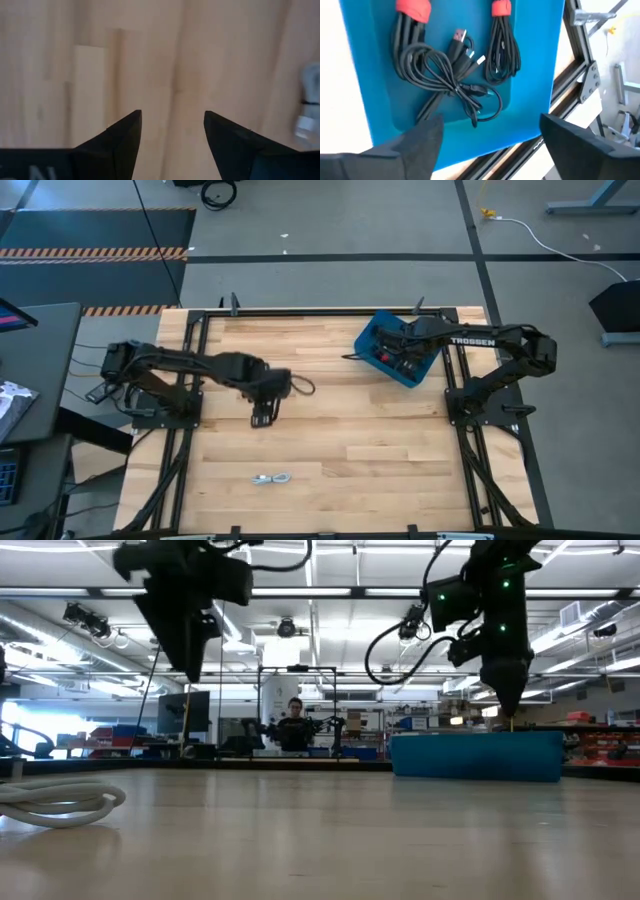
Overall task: Pick and place USB-C Cables
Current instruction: Put the white charger cable into the bin
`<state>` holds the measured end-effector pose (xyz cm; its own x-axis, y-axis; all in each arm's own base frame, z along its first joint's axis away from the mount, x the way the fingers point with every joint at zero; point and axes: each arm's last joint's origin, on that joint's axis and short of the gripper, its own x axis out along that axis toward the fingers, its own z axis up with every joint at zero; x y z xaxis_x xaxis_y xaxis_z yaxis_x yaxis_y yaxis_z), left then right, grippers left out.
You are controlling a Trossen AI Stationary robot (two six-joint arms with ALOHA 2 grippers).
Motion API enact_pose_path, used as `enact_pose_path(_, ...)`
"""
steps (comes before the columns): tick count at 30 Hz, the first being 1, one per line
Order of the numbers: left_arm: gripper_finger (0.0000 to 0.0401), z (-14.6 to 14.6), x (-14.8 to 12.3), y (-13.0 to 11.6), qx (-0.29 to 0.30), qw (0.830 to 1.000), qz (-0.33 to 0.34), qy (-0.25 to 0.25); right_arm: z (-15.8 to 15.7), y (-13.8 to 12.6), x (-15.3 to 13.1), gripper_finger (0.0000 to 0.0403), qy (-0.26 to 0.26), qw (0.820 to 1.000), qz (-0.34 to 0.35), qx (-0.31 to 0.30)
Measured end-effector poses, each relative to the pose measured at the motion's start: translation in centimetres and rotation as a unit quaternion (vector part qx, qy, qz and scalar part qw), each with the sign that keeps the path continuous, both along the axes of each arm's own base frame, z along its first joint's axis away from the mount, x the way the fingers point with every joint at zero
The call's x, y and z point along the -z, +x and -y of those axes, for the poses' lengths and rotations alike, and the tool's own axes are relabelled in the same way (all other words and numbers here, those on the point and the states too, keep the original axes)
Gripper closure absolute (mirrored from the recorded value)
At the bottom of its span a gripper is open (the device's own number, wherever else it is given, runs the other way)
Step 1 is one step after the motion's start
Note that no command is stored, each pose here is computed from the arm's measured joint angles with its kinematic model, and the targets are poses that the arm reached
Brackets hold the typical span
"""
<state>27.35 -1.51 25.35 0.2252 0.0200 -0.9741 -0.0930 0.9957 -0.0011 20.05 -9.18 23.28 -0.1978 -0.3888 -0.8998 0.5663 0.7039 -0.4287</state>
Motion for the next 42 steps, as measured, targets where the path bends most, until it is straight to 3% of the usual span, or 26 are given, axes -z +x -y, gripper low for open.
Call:
enact_pose_path(4,0.0179,2.7,0.5,-0.4,0.011,1.000,-0.005,-0.011,-0.3,0.7,-1.1,0.0042,0.009,0.999,0.036,-0.005)
enact_pose_path(9,0.0179,5.9,3.3,-1.9,0.009,0.999,-0.025,-0.023,-1.5,2.0,-2.8,0.0042,0.047,0.989,0.138,-0.041)
enact_pose_path(14,0.0179,9.7,4.0,-1.9,0.018,0.995,0.033,-0.096,-3.4,3.4,-3.7,0.0046,0.092,0.964,0.228,-0.099)
enact_pose_path(18,0.0179,12.5,3.8,-2.1,0.019,0.988,0.074,-0.131,-4.9,3.9,-3.8,0.0046,0.099,0.959,0.238,-0.122)
enact_pose_path(26,0.0179,15.9,7.3,-3.0,0.018,0.996,0.019,-0.091,-7.9,4.2,-3.8,0.0046,0.118,0.952,0.243,-0.144)
enact_pose_path(33,0.0179,16.7,9.5,-2.8,0.021,0.997,-0.010,-0.071,-9.3,4.3,-3.8,0.0046,0.127,0.949,0.249,-0.148)
enact_pose_path(42,0.0179,16.9,9.6,-2.3,0.020,0.997,0.017,-0.070,-9.4,4.3,-3.8,0.0046,0.126,0.949,0.248,-0.150)
